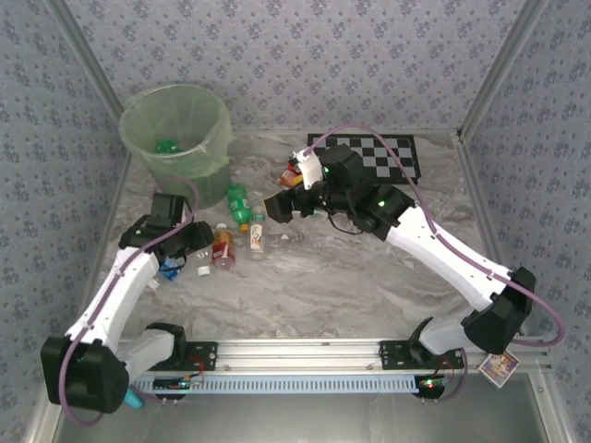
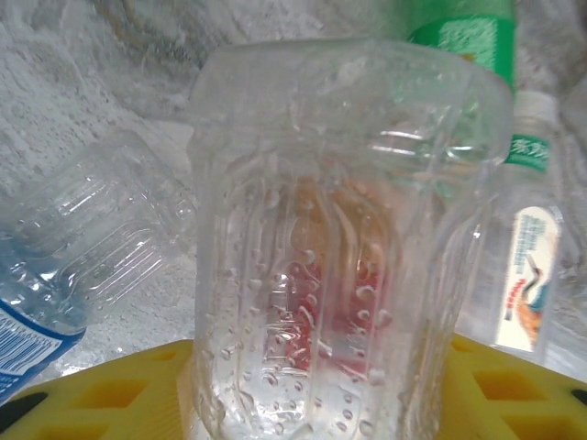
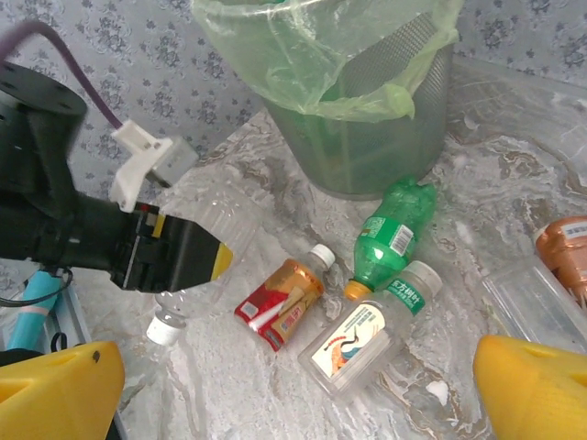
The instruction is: Put the plastic bottles in the bin
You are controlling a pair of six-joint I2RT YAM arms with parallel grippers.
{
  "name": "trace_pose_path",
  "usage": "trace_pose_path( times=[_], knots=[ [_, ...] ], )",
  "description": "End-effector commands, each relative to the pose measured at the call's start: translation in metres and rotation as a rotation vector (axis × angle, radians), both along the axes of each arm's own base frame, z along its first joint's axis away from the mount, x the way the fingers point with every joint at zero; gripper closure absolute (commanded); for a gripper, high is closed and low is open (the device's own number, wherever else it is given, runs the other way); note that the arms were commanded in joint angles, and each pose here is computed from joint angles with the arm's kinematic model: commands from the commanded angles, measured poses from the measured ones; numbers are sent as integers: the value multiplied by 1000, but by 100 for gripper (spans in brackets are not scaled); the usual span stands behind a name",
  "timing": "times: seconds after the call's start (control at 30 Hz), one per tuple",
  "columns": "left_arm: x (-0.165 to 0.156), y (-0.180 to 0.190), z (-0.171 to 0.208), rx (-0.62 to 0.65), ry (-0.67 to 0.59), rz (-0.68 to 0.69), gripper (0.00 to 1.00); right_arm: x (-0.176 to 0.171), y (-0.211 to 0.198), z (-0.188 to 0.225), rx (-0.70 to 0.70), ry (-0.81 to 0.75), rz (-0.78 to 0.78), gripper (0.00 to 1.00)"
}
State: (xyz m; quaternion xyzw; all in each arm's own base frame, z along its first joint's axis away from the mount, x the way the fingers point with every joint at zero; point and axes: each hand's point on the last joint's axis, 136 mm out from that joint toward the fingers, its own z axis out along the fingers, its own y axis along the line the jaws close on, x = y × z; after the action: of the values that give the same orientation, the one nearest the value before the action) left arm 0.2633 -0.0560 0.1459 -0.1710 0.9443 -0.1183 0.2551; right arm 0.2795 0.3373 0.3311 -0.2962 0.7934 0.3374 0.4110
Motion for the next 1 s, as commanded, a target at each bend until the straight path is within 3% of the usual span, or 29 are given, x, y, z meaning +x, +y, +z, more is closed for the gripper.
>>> trace_pose_path(
  times=[0.0,0.2,0.47,0.73,0.97],
  knots=[
    [-3,-5,33,-30,-78,-14,45,-5,4,17,18,-23,28,0],
    [-10,-4,74,-27,-191,-52,46,-5,9,20,17,-30,27,0],
    [0,-1,166,13,-400,-86,47,-4,10,29,17,-59,14,0],
    [41,6,243,102,-585,-72,48,-4,6,38,13,-88,-8,0],
    [92,21,275,109,-589,-8,48,-5,-4,49,10,-119,-41,0]
  ],
)
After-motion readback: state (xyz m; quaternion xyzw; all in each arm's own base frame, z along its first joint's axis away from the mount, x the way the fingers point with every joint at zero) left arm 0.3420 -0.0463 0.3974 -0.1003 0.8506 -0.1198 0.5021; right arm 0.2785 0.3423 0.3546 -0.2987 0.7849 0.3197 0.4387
